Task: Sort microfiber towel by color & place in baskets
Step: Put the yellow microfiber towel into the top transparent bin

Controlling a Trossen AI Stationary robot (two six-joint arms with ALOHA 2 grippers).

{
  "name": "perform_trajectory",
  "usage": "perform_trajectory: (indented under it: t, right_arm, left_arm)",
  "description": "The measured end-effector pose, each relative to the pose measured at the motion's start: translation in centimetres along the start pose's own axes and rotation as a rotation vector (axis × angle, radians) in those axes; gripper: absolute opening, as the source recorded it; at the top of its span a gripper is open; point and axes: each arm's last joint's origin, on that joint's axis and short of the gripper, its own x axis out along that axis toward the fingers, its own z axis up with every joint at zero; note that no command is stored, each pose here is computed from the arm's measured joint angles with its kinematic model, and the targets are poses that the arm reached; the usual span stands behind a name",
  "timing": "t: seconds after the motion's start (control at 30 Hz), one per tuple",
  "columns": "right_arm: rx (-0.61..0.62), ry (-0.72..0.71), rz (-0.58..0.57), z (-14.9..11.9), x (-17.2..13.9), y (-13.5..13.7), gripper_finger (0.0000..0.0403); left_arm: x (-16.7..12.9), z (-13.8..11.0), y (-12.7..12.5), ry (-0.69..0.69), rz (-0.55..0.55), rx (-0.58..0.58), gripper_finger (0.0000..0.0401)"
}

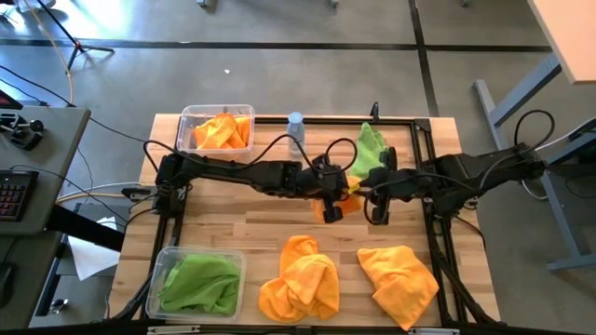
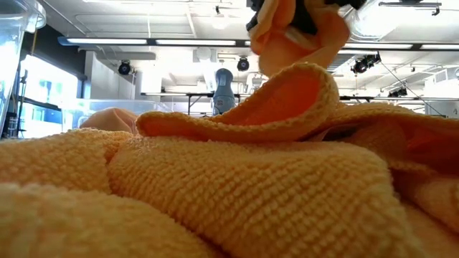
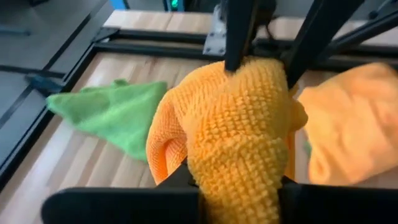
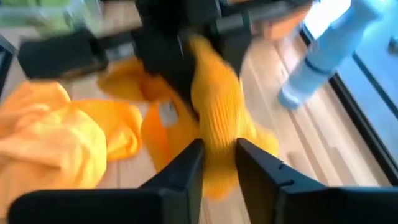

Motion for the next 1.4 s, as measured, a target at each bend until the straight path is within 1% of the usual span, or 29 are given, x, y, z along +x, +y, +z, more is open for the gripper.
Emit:
perform_trajectory:
  t: [0.13,0.23,0.43,0.53,0.7,0.9,1.03,1.13,1.23,1.4]
  right_arm:
    - [0.019,0.071,-0.021,-0.7,0.0,-0.2,0.0126]
    - [0.015,0.114,-0.034,-1.2,-0.1,-0.3,0.0141]
    - [0.064,0.126,-0.051,-1.3,-0.1,-0.4,0.0144]
    - [0.098,0.126,-0.054,-1.3,-0.1,-0.4,0.0144]
    - [0.144,0.121,-0.074,-1.3,-0.1,-0.5,0.0144]
    - [0.222,0.068,-0.185,-1.2,-0.1,-0.8,0.0144]
    - [0.285,0.025,-0.259,-1.2,-0.2,-1.0,0.0144]
    - [0.333,-0.011,-0.313,-1.1,-0.2,-1.2,0.0144]
    - [0.385,-0.05,-0.365,-1.0,-0.3,-1.3,0.0144]
    - [0.46,-0.102,-0.42,-1.0,-0.3,-1.5,0.0144]
  left_arm:
    - [-1.4,0.1,0.7,0.039,0.039,0.005,0.0007]
    - [-3.4,0.6,2.0,0.052,0.066,0.001,0.0007]
    - [-7.4,1.1,6.0,0.104,0.122,0.018,0.0004]
    - [-9.4,0.1,8.2,0.138,0.157,0.014,0.0003]
    - [-13.2,-2.7,11.7,0.147,0.217,-0.006,0.0003]
    - [-17.8,-7.1,16.2,0.165,0.325,-0.053,0.0003]
    - [-20.1,-9.8,19.5,0.195,0.441,-0.068,0.0004]
    - [-20.7,-11.6,22.0,0.251,0.501,-0.059,0.0005]
    - [-20.8,-13.3,24.6,0.305,0.51,-0.065,0.0006]
    - [-19.8,-16.2,28.3,0.426,0.494,-0.085,0.0007]
